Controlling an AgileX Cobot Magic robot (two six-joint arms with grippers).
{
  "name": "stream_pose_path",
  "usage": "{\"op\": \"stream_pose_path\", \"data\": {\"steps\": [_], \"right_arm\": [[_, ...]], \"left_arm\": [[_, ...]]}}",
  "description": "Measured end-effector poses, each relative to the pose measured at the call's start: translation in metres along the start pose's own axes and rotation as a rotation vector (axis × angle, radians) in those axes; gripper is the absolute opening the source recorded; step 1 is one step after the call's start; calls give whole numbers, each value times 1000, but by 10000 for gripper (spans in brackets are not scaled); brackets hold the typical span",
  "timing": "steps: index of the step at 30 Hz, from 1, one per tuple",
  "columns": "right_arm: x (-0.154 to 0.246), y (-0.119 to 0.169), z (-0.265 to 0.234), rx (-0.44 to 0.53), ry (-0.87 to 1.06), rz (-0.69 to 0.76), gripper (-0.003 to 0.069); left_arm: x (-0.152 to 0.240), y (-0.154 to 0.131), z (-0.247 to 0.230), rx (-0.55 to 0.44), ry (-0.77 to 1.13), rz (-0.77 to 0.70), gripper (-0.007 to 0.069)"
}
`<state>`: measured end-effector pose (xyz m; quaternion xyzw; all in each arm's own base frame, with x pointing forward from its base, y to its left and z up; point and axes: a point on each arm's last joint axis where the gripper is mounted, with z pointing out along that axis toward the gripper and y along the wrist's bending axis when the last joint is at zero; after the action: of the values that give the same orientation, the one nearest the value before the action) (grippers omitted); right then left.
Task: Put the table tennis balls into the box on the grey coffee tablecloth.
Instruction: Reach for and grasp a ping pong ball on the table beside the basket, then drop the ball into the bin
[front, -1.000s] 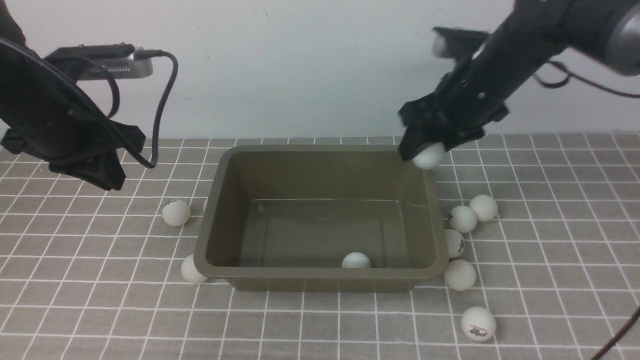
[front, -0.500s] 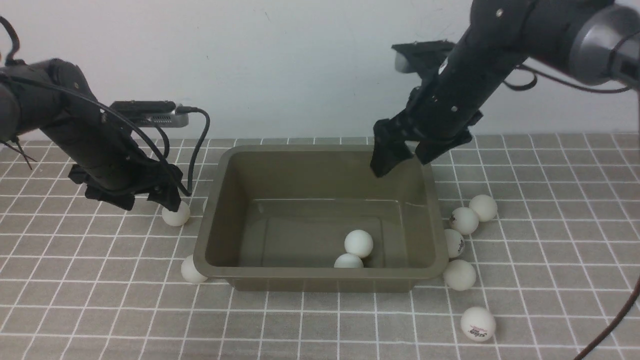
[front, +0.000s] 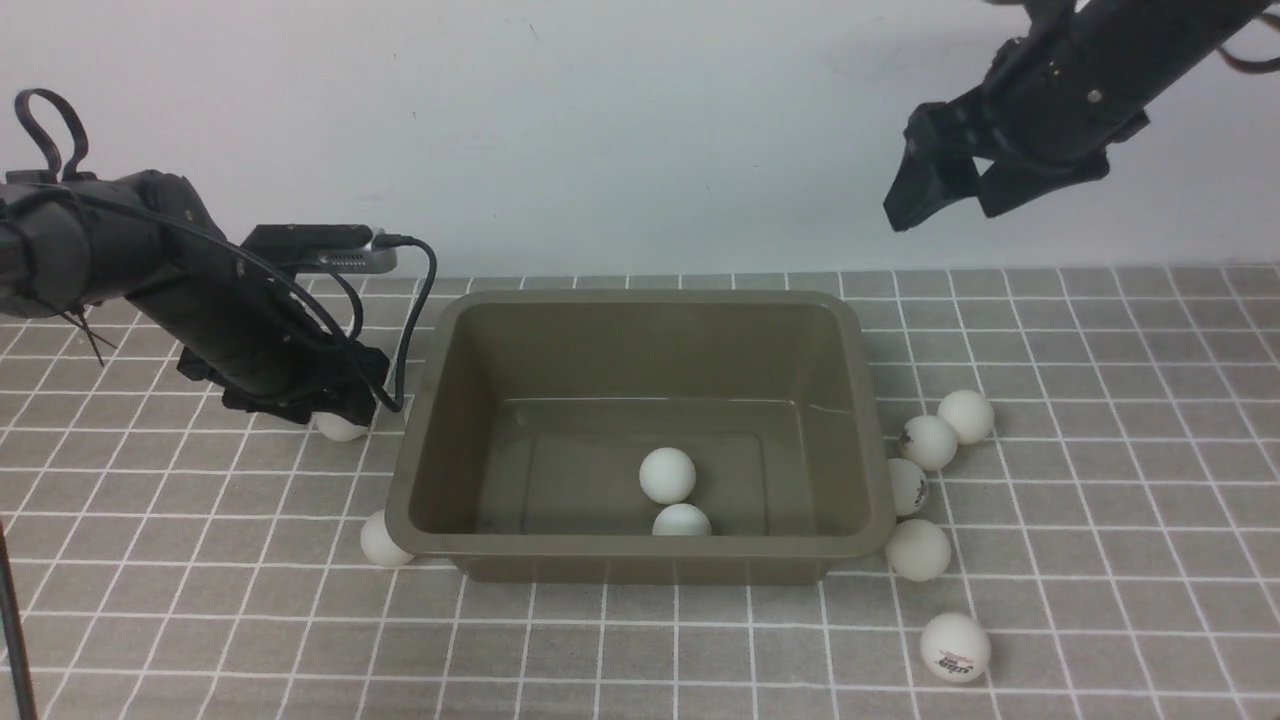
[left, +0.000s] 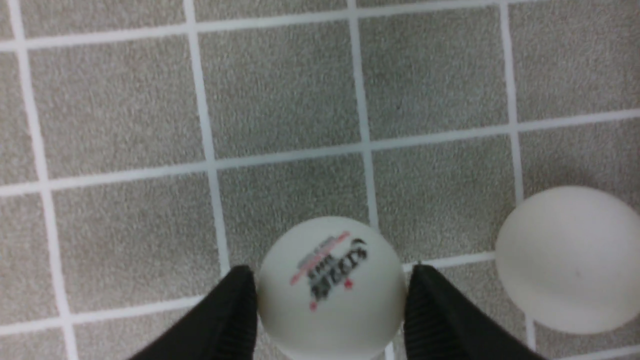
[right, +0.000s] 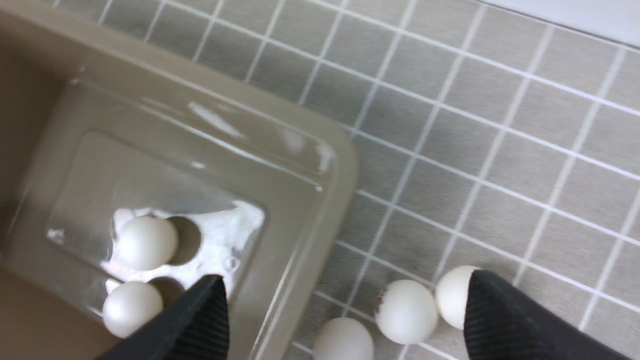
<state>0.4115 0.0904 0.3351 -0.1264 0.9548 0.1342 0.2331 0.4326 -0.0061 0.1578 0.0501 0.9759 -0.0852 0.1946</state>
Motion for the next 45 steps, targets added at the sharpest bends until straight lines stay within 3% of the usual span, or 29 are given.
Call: {"op": "stream_pose_path", "data": {"steps": [13,20,23,26,27,28,32,36,39,43,45], "right_arm": [[0,-6,-1,7,-1,21,568],[0,-7,-1,21,2,21,568],[1,-13,-2,73,9,16,568],[5,-30,-2,144,25,53,568],[5,-31,-2,146,27,57,568],[11,-44,0,167,46,98,568],[26,-75,12,203,108,195,568],[34,-86,38,198,178,228,568],[38,-85,65,158,228,242,568],[46,-87,102,104,299,274,568],[50,-89,116,92,323,289,568]], "left_arm": [[-1,-3,-3,23,-5,6,324],[-12,-18,-69,49,-72,20,324],[-14,-36,-110,92,-129,31,324],[-12,-73,-136,162,-158,108,324],[-12,-73,-136,165,-155,114,324],[-9,-94,-135,198,-140,160,324],[-1,-134,-112,244,-64,258,324],[7,-156,-85,265,12,306,324],[10,-161,-71,267,49,308,372],[6,-157,-74,248,54,281,518],[2,-152,-85,240,55,263,527]]}}
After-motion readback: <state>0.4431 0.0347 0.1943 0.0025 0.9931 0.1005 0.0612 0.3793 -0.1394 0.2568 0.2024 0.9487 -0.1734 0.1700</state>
